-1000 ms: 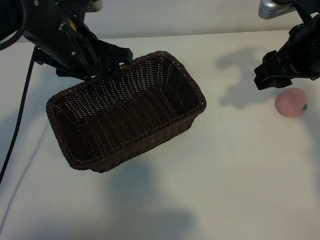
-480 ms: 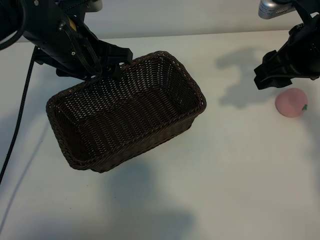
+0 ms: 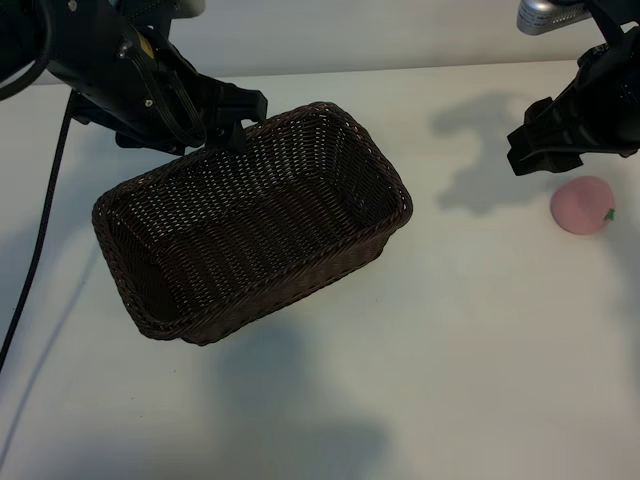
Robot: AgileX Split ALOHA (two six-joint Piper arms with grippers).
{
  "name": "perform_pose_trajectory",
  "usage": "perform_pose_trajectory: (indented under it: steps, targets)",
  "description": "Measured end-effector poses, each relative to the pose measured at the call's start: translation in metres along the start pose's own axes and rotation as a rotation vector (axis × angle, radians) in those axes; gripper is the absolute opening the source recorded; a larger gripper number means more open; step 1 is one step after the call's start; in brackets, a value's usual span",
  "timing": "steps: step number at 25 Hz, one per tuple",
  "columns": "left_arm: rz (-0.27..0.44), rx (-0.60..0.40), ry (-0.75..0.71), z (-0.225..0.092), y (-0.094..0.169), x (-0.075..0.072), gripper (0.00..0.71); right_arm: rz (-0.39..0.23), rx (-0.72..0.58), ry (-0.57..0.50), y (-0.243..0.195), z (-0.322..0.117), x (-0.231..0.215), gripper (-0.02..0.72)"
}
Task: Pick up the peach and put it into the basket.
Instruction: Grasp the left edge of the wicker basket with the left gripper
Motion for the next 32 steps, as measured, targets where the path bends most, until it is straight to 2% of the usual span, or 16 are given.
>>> perform_pose_trajectory:
  steps: [3,6,10,16,20,26,32]
  targets:
    - [0.009,0.011,0.025,-0.002,0.000,0.001,0.588,-0.006,-0.012,0.000,0.000,0.002,-0.001,0.581]
    - [0.076,0.022,0.075,-0.004,0.001,0.012,0.588,-0.007,-0.014,0.000,0.000,0.002,-0.001,0.581]
    - [0.204,-0.007,0.137,-0.011,0.010,0.037,0.588,-0.012,-0.024,0.000,0.000,0.004,-0.002,0.581]
    - [0.291,-0.064,0.300,-0.041,0.024,0.067,0.588,-0.019,-0.041,-0.001,0.000,0.007,-0.003,0.581]
    - [0.295,-0.076,0.400,-0.058,0.017,0.081,0.588,-0.019,-0.041,-0.001,0.000,0.007,-0.003,0.581]
    - [0.305,-0.031,0.512,-0.071,0.001,0.104,0.588,-0.019,-0.041,0.000,0.000,0.007,-0.003,0.581]
    - [0.255,0.001,0.579,-0.073,-0.016,0.110,0.588,-0.019,-0.041,0.000,0.000,0.007,-0.003,0.581]
Point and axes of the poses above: a point on each arm's last joint axis where the gripper is mounted, y pointing back along that axis away from the gripper, x along the wrist's bending axis when the last joint is at zero, z = x × y, the point moved 7 cm from there along -y, pointing out along that axis toward the gripper, and after that the axes turned 10 degrees about y, right-handed, at the moved point
